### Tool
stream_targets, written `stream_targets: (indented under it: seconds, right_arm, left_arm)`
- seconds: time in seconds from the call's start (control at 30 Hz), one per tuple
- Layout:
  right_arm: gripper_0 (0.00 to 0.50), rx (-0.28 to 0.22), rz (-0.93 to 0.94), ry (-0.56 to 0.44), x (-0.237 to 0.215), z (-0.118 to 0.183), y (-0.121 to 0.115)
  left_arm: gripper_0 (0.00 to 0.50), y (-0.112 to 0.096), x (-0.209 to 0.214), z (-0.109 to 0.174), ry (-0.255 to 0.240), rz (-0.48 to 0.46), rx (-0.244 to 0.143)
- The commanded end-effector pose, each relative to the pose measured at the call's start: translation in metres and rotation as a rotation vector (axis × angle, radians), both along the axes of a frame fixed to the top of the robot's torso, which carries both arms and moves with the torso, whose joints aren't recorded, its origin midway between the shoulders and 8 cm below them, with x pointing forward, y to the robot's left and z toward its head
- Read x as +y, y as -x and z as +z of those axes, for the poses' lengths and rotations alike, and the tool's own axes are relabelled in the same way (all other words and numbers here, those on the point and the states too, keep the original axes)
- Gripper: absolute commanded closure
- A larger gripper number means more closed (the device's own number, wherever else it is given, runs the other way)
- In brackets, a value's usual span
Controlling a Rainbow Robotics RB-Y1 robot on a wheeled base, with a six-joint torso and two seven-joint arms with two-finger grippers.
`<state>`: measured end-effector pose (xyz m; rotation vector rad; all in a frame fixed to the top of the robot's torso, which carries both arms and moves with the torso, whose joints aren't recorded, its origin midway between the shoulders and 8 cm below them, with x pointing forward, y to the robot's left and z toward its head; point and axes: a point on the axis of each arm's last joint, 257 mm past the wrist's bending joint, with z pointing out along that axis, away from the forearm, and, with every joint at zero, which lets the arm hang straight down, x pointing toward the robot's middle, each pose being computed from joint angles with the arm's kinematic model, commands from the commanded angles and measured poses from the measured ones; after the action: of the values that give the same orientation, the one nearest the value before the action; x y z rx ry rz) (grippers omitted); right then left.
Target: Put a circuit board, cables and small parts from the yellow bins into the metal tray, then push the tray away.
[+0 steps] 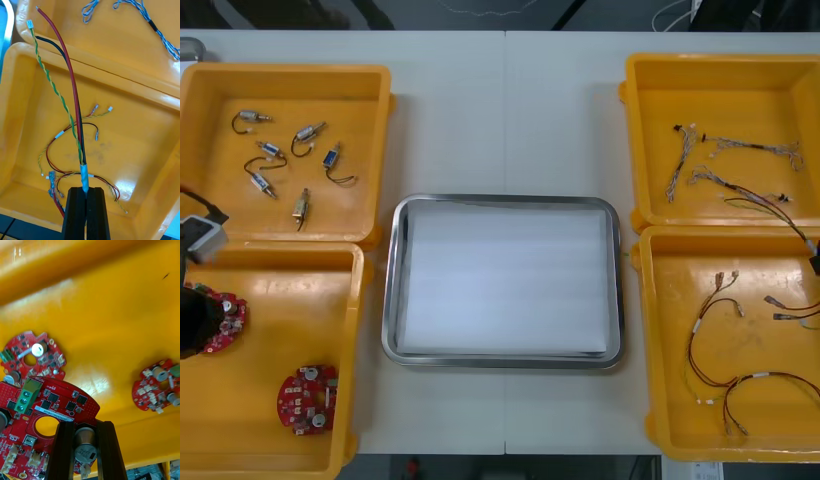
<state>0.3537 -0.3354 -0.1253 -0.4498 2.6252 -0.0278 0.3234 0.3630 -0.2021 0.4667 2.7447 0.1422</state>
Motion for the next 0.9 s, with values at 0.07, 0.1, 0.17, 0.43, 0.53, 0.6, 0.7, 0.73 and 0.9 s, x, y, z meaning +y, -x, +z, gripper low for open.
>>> stream_targets:
  seconds: [0.07, 0.1, 0.17, 0.43, 0.53, 0.6, 0.7, 0.73, 0.9]
  right_arm:
    - [0.5, -0.025, 0.055, 0.089, 0.005, 0.012, -0.007]
    - [0.5, -0.027, 0.058, 0.09, 0.005, 0.013, -0.007]
    - [0.5, -0.026, 0.068, 0.091, 0.007, 0.013, -0.007]
    - [0.5, -0.045, 0.084, 0.116, 0.007, 0.016, -0.008]
    - [0.5, -0.063, 0.08, 0.134, 0.005, 0.019, -0.01]
    - [0.5, -0.059, 0.078, 0.14, 0.004, 0.017, -0.01]
    - [0.5, -0.058, 0.08, 0.143, 0.005, 0.016, -0.01]
    - [0.5, -0.058, 0.08, 0.145, 0.004, 0.016, -0.01]
    - [0.5, -0.061, 0.068, 0.145, 0.003, 0.016, -0.011]
  left_arm:
    - [0.499, -0.024, -0.032, 0.039, -0.038, -0.108, -0.051]
    - [0.499, -0.027, -0.039, 0.041, -0.041, -0.124, -0.051]
    - [0.5, -0.032, -0.051, 0.044, -0.04, -0.145, -0.058]
    - [0.499, -0.048, -0.11, 0.049, -0.001, -0.179, -0.075]
    - [0.498, -0.05, -0.126, 0.049, 0.014, -0.185, -0.073]
    - [0.5, -0.052, -0.144, 0.049, 0.03, -0.187, -0.07]
    - [0.5, -0.053, -0.165, 0.047, 0.04, -0.193, -0.066]
    - [0.499, -0.053, -0.173, 0.046, 0.046, -0.192, -0.067]
    - [0.498, -0.054, -0.207, 0.039, 0.075, -0.185, -0.063]
